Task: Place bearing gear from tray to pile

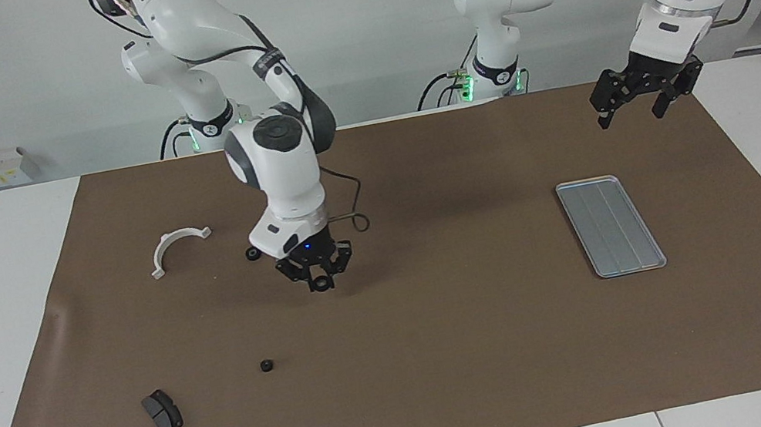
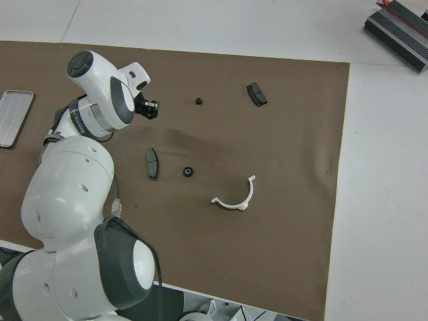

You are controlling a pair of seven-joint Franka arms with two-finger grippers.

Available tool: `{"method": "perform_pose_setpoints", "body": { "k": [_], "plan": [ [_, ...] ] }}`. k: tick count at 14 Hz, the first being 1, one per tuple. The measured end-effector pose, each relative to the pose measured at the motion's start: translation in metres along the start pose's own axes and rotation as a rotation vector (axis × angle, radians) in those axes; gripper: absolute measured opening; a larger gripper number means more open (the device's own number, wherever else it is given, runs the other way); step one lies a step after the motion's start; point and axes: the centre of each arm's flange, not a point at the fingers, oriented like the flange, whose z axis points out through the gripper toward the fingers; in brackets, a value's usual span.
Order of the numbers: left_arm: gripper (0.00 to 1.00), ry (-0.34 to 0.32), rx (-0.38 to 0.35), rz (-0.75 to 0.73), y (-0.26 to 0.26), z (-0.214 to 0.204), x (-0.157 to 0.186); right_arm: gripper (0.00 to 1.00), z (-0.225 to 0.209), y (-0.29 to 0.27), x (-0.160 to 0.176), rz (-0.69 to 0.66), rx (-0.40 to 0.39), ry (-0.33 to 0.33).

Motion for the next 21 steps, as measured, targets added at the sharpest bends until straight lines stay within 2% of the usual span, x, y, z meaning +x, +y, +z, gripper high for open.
{"method": "perform_pose_setpoints", "body": {
  "k": [4,8,13,15,19,21],
  "plan": [
    [1.00,0.000,0.001,-0.012,-0.007,0.000,0.000,0.35,0.018,0.101,-0.019,-0.104,-0.021,-0.075],
    [1.00,0.000,0.001,-0.011,-0.007,0.000,0.000,0.35,0.050,0.188,-0.048,-0.193,0.031,-0.168],
    [1.00,0.000,0.001,-0.011,-0.007,0.000,0.000,0.35,0.063,0.220,-0.069,-0.181,0.036,-0.211],
    [1.00,0.000,0.001,-0.011,-0.007,0.000,0.000,0.51,0.065,0.222,-0.071,-0.176,0.037,-0.216],
    [1.00,0.000,0.001,-0.011,-0.007,0.000,0.000,0.99,0.053,0.222,-0.064,-0.136,0.033,-0.191],
    [1.00,0.000,0.001,-0.011,-0.007,0.000,0.000,1.00,0.030,0.217,-0.050,-0.047,0.023,-0.169]
  ]
}}
